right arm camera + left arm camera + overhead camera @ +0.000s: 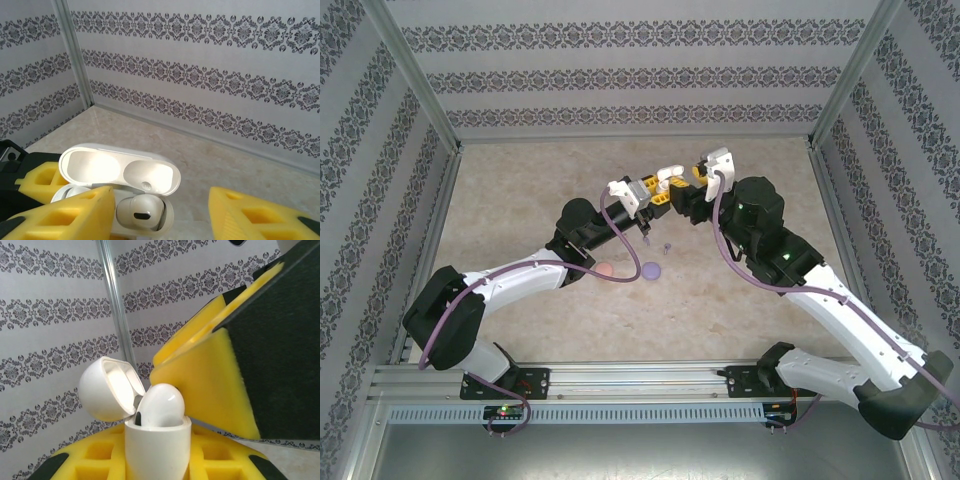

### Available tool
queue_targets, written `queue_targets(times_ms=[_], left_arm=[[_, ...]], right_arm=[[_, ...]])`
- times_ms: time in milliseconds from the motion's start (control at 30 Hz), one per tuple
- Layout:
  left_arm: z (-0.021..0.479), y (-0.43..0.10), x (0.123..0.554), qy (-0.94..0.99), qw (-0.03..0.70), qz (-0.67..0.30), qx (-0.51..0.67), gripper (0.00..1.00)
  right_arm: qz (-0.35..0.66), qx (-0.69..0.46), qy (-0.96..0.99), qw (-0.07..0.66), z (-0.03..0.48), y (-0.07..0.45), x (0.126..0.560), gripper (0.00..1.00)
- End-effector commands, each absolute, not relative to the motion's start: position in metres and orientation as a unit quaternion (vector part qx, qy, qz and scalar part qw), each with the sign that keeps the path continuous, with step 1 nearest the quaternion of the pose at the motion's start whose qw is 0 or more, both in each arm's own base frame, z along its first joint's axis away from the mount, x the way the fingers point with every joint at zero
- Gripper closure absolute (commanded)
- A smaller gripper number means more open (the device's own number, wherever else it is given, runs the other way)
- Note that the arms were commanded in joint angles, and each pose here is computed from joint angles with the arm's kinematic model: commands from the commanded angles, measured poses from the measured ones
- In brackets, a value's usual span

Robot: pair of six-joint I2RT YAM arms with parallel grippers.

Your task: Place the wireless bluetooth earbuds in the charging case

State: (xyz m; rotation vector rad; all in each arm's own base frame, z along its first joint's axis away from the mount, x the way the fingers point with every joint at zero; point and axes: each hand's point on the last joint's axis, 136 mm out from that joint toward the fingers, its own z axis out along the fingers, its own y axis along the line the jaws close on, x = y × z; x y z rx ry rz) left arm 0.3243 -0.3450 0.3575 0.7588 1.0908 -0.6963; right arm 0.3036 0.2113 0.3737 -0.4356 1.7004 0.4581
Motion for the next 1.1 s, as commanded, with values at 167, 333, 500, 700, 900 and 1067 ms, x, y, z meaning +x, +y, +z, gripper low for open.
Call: queue_targets(times_ms=[167,333,500,700,900,1067], left_arm=[[0.416,-0.329,0.31,0.427,0.783,-0.322,0.316,1.0],[0.417,-0.328,0.31,0.427,0.784,-0.321,0.316,1.0],[0.413,-0.329,0.31,0.429,0.782,-0.322,0.318,1.0],[0.41,-0.329,0.31,0.432,0.78,-0.322,0.32,1.0],[0.398,-0.334,0.309,0.44,0.767,-0.324,0.336,1.0],[0.381,-0.339,0.305,0.45,0.749,-0.333,0.354,1.0]], right_arm=[[0.225,-0.225,0.766,0.559,0.34,0.221,0.278,0.37],[0.233,-0.213,0.764,0.562,0.344,0.213,0.271,0.31],[0.256,-0.162,0.758,0.577,0.359,0.189,0.266,0.29],[0.28,-0.085,0.756,0.586,0.373,0.154,0.267,0.29],[0.287,-0.037,0.782,0.552,0.383,0.146,0.291,0.43],[0.3,-0.038,0.804,0.512,0.398,0.163,0.316,0.67]])
